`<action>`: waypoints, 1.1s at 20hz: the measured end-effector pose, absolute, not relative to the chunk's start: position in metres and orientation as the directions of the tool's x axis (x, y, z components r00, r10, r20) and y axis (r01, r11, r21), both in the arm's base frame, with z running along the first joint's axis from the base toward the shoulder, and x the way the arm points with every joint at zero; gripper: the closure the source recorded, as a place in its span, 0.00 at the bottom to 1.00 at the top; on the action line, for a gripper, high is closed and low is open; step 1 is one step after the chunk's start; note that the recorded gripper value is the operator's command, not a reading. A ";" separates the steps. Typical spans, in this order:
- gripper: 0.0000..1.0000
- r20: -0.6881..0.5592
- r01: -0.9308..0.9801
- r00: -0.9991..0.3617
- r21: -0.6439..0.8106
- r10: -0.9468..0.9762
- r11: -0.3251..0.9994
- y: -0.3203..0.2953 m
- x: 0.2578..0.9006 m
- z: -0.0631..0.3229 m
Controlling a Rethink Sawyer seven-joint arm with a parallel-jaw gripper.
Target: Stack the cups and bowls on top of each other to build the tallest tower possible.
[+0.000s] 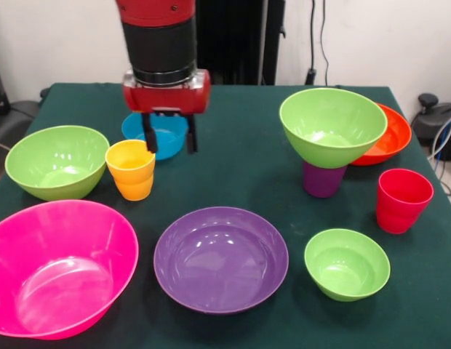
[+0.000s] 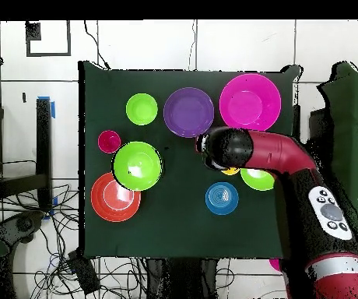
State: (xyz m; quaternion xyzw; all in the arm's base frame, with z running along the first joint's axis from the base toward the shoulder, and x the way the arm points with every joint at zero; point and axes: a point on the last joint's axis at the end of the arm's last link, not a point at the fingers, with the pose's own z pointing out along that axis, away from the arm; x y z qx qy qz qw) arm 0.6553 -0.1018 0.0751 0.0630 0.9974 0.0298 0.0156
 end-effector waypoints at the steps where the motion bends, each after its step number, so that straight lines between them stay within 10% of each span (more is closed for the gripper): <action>1: 0.00 -0.028 0.129 -0.991 0.061 0.131 0.990 -0.105 0.655 0.075; 22: 0.00 0.078 0.123 -0.990 0.052 0.119 0.991 -0.140 0.592 0.027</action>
